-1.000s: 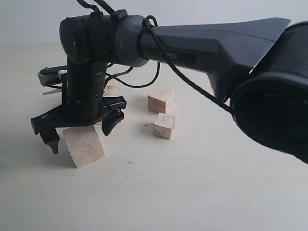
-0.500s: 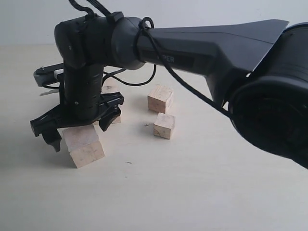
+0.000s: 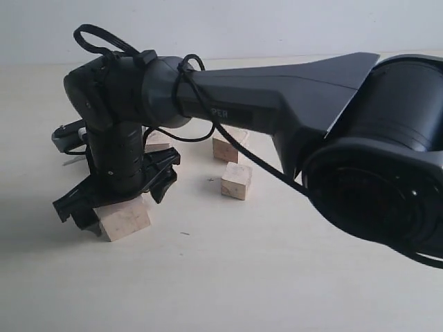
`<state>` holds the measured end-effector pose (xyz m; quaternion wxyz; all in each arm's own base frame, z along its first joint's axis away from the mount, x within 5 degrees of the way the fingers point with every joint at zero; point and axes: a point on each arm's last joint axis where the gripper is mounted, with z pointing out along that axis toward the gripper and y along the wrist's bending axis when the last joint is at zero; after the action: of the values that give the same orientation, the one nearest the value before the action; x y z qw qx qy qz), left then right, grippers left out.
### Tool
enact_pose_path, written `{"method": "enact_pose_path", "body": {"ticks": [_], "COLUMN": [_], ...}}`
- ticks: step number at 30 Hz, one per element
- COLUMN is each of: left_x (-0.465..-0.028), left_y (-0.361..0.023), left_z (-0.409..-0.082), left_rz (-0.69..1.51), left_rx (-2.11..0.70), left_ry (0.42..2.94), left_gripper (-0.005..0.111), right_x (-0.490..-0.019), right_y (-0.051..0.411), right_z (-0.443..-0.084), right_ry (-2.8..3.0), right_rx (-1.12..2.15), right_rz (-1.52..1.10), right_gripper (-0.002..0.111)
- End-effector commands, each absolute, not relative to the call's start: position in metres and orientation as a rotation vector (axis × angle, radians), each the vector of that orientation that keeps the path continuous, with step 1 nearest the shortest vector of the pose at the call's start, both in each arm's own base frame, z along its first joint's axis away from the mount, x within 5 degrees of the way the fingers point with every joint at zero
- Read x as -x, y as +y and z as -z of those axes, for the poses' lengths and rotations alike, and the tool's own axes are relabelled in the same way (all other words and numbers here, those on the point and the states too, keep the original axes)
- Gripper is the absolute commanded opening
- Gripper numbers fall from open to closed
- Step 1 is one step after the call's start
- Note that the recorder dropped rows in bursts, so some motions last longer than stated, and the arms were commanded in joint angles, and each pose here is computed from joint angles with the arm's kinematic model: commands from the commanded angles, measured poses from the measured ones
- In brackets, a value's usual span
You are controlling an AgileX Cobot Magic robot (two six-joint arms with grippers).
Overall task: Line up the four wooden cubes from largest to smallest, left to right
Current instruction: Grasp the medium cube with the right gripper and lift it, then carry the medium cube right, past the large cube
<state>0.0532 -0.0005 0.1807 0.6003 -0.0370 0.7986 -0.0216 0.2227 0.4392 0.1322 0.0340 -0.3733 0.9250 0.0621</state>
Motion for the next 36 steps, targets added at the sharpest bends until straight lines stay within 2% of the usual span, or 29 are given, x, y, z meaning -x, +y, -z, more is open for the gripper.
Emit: {"method": "enact_pose_path", "body": {"ticks": [1,3,6,7,10,15,20,24,28,32,36], "left_x": [-0.053,-0.053,-0.053,-0.053,-0.053,-0.053,-0.053,-0.053,-0.053,-0.053,-0.053], "left_y": [-0.001,-0.001,-0.001,-0.001,-0.001,-0.001,-0.001,-0.001,-0.001,-0.001,-0.001], "left_z": [-0.181,-0.181,-0.181,-0.181,-0.181,-0.181,-0.181,-0.181,-0.181,-0.181,-0.181], "left_rz": [0.052,0.052,0.052,0.052,0.052,0.052,0.052,0.052,0.052,0.052,0.052], "left_rx": [0.080,0.080,0.080,0.080,0.080,0.080,0.080,0.080,0.080,0.080,0.080], "left_ry": [1.837,1.837,1.837,1.837,1.837,1.837,1.837,1.837,1.837,1.837,1.837], "left_gripper": [0.000,0.000,0.000,0.000,0.000,0.000,0.000,0.000,0.000,0.000,0.000], "right_x": [-0.223,-0.222,-0.221,-0.222,-0.222,-0.225,-0.248,-0.287,-0.325,-0.354,-0.376], "right_y": [0.439,0.438,0.437,0.438,0.437,0.421,0.376,0.326,0.288,0.277,0.278], "right_z": [-0.134,-0.138,-0.148,-0.153,-0.180,-0.248,-0.324,-0.357,-0.358,-0.333,-0.297], "right_ry": [2.833,2.836,2.815,2.786,2.666,2.464,2.354,2.347,2.368,2.302,2.166], "right_rx": [1.159,1.196,1.314,1.340,1.443,1.519,1.381,1.214,1.146,1.296,1.547], "right_rz": [-0.187,-0.167,-0.136,-0.146,-0.182,-0.267,-0.333,-0.314,-0.287,-0.297,-0.446], "right_gripper": [0.064,0.043,0.006,0.000,0.000,0.000,0.000,0.000,0.000,0.000,0.000]}}
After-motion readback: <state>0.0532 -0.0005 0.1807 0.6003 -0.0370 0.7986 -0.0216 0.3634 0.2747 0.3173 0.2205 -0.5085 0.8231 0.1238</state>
